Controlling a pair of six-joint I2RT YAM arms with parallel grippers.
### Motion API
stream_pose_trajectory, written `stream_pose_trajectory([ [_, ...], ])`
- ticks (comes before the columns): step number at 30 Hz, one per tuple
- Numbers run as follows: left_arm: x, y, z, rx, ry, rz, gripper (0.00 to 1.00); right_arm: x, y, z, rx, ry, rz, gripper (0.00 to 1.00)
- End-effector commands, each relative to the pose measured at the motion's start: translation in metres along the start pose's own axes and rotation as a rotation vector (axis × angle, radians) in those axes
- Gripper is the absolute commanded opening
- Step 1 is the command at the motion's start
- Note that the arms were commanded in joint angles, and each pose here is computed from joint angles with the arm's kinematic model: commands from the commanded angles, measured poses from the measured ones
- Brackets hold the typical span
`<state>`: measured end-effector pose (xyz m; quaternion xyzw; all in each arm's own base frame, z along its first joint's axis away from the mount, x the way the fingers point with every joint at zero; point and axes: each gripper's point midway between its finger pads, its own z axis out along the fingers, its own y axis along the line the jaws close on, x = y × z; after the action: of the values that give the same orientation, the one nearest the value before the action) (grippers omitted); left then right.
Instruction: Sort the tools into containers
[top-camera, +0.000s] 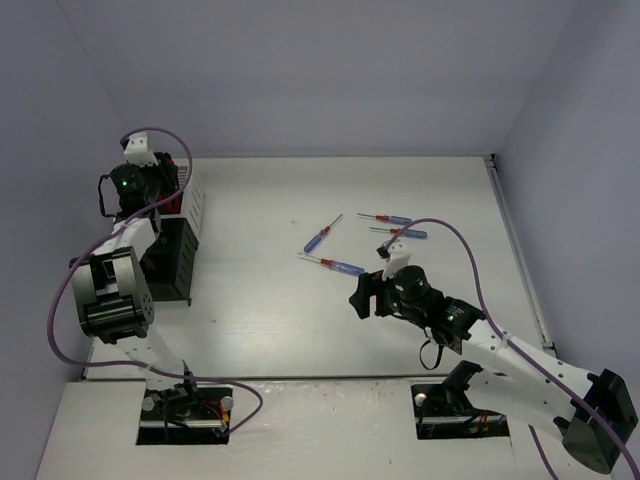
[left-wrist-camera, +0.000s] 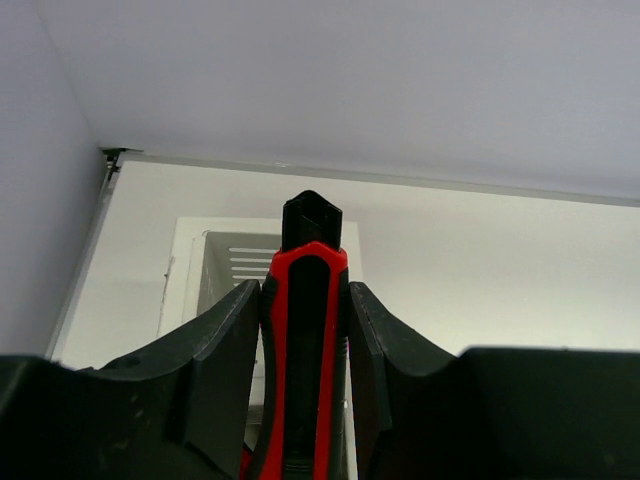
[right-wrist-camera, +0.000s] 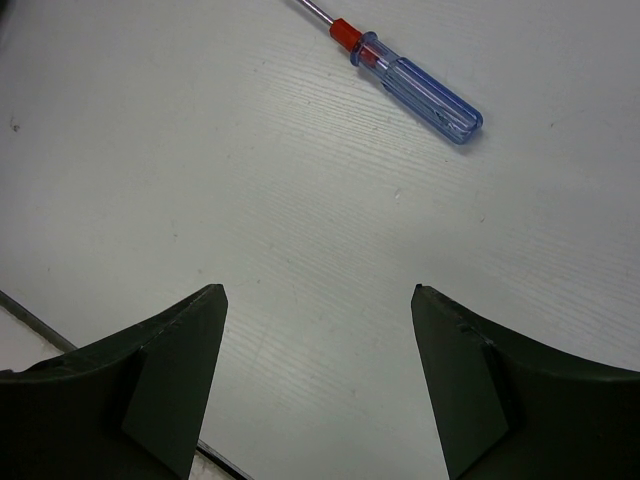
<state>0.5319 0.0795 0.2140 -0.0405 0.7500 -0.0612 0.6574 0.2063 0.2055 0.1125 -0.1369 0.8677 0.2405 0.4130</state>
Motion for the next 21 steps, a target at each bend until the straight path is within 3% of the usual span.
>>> stream_pose_trajectory([
  [1,-0.071,-0.016,-0.024,0.132,-0.178,0.02,0.05,-0.01,0.009,0.001,-0.034,-0.032,-0.009,0.72],
  [8,-0.082,-0.018,-0.043,0.146,-0.209,0.015,0.12,-0.012,0.01,-0.001,-0.036,-0.041,-0.009,0.72],
  [14,-0.073,-0.018,-0.053,0.166,-0.222,-0.034,0.13,-0.011,0.01,-0.002,-0.043,-0.043,-0.01,0.72],
  [21,-0.054,-0.015,-0.053,0.158,-0.202,-0.055,0.24,-0.01,0.011,-0.006,-0.053,-0.054,0.005,0.72],
])
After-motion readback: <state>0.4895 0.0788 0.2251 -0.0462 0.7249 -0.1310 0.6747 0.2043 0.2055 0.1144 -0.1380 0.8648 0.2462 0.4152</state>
